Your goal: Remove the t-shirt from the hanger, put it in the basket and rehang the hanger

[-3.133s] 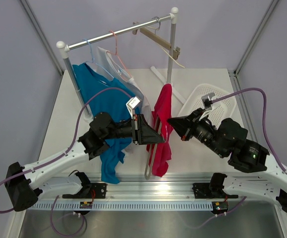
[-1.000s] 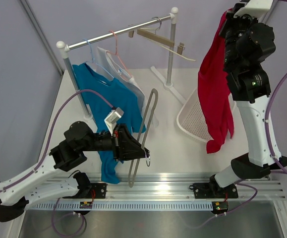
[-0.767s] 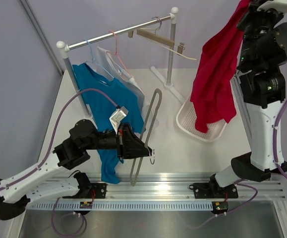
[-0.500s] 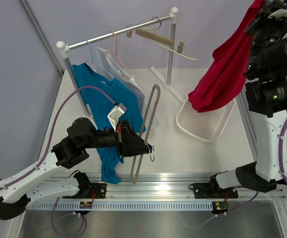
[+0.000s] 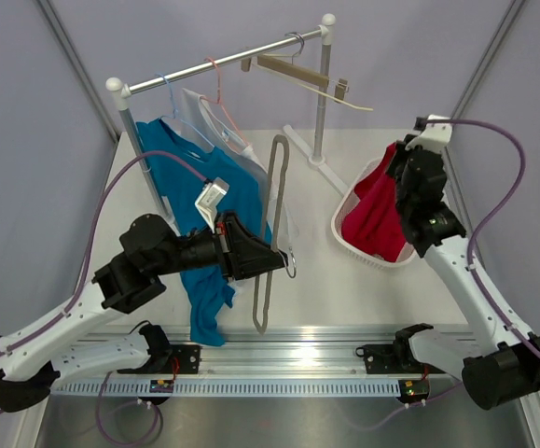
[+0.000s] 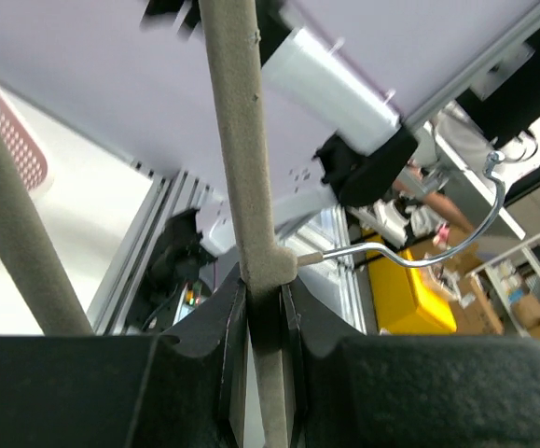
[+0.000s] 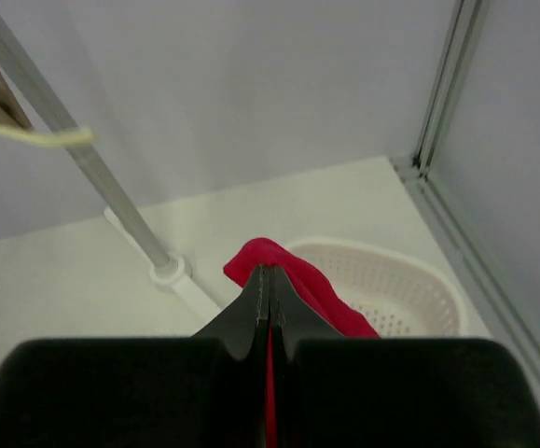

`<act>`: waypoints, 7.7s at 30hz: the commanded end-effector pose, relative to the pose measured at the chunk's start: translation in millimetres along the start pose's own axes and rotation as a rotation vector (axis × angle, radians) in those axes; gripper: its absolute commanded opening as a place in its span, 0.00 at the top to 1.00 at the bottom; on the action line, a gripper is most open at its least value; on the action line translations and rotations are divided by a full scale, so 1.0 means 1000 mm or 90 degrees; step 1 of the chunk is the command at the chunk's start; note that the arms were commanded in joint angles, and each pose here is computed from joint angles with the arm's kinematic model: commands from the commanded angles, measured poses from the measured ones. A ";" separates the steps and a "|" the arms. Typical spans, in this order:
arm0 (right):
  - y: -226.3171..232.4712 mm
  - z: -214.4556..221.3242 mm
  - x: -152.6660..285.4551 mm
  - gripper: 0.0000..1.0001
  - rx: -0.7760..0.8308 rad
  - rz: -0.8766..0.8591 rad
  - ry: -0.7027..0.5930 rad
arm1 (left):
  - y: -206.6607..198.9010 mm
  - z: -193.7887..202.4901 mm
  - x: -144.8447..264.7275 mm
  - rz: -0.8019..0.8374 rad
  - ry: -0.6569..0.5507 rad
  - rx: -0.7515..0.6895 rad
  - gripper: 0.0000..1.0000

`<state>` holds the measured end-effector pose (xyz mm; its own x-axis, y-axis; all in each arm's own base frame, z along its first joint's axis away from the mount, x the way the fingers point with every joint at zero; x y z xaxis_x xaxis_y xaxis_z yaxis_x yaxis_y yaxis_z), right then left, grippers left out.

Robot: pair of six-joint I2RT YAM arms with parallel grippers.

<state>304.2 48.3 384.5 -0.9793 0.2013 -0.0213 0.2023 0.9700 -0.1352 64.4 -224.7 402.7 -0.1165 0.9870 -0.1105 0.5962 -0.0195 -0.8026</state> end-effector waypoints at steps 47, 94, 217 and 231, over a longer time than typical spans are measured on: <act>0.057 -0.022 0.193 0.26 -0.146 -0.742 0.018 | 0.054 -0.155 -0.117 0.030 -0.401 0.134 1.00; 0.147 -0.037 0.098 1.00 0.156 -0.498 0.208 | 0.037 -0.002 0.134 -0.378 -0.277 -0.162 0.01; 0.203 -0.042 0.083 1.00 -0.007 -0.555 0.035 | 0.041 -0.039 0.079 -0.248 -0.272 -0.107 0.01; 0.170 0.010 0.138 1.00 -0.045 -0.574 0.081 | 0.040 -0.102 0.016 -0.202 -0.330 0.016 0.29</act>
<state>226.8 246.6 306.2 -0.7282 -0.5942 0.3416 -0.6397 0.7682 -0.0274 157.2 -185.2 396.6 -0.6500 0.7595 -0.0238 0.4279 0.3399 -0.8375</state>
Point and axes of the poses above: each gripper's point midway between its finger pads, its own x axis back along the fingers, its own y axis along the line the jaws close on, z = x × y, the point moved 8 cm from there along x, back along the fingers, and after that the axes turned 14 degrees about x, right-handed, at the moved point
